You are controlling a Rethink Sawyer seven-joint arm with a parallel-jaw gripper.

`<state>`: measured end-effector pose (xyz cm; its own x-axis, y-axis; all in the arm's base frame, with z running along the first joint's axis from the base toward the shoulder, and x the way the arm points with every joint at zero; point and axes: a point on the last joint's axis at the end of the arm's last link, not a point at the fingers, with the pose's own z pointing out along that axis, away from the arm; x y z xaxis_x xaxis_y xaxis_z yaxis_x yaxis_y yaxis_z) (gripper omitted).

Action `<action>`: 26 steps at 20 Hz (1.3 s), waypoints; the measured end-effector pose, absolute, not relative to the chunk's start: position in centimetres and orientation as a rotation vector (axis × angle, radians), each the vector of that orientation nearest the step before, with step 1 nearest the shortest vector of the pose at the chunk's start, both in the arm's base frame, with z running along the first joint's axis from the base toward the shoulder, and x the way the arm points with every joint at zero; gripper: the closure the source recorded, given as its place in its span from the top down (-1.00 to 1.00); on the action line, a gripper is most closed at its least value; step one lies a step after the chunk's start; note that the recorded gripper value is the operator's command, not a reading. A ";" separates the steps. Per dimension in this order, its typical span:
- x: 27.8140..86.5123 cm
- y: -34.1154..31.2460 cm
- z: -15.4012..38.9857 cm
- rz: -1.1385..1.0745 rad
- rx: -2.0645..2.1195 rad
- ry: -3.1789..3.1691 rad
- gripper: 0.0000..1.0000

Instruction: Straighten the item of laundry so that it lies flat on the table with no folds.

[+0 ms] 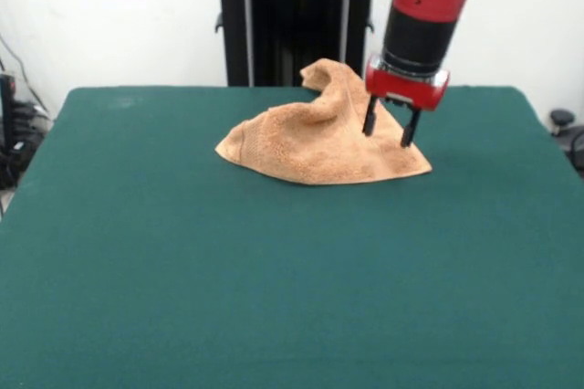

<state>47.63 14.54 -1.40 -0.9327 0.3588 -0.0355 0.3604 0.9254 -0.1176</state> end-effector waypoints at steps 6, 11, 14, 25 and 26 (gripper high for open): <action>47.6 13.1 -4.1 -0.151 0.599 3.039 1.00; 47.4 12.7 -4.1 -0.117 0.569 3.036 1.00; 47.4 12.7 -4.2 -0.112 0.560 3.038 1.00; 47.7 12.8 -4.3 -0.126 0.557 3.047 1.00; 47.9 12.8 -4.3 -0.133 0.567 3.055 1.00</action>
<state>47.92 12.81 -4.29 -0.9330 0.3568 -0.0463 0.3595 0.9299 -0.0782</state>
